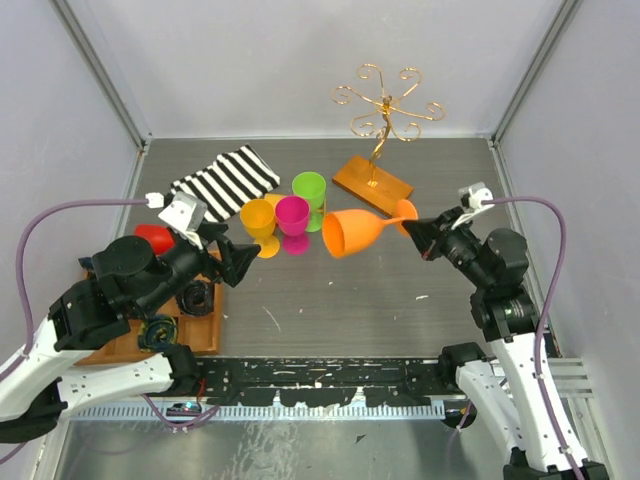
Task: Place the wine glass upside down on the wine glass rack
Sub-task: Adjust the wine glass.
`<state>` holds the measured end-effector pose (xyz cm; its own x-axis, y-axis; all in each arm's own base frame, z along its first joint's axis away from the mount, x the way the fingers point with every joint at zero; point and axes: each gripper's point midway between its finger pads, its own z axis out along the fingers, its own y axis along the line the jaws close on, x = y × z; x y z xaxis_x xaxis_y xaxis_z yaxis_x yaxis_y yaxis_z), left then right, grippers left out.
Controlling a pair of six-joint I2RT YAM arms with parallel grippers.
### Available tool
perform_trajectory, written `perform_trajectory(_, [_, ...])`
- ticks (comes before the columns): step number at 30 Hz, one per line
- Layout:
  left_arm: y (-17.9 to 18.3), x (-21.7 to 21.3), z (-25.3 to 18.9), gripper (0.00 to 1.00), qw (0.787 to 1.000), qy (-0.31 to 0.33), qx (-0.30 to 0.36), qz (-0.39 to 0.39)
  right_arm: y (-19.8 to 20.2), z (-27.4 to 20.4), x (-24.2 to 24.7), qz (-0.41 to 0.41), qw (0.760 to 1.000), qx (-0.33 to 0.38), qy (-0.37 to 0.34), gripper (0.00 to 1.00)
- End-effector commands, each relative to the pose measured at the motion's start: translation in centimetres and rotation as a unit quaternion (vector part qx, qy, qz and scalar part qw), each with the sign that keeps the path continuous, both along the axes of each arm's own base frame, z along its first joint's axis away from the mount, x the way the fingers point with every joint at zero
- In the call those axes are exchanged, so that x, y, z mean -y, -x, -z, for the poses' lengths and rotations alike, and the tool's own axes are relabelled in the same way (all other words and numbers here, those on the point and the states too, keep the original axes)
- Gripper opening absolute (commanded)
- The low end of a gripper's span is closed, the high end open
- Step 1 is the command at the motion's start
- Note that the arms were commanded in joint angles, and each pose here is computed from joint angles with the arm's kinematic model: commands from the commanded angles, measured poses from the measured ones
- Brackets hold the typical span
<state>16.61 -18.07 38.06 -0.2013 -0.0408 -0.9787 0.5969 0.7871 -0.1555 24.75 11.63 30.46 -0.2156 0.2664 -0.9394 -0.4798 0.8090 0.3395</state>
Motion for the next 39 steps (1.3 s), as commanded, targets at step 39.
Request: perform_trajectory(39, [4.3, 10.5, 2.0, 0.83, 0.87, -0.145, 0.326, 0.34, 12.9, -2.7, -9.4, -0.387, 0.705, 0.462, 0.373, 0.0])
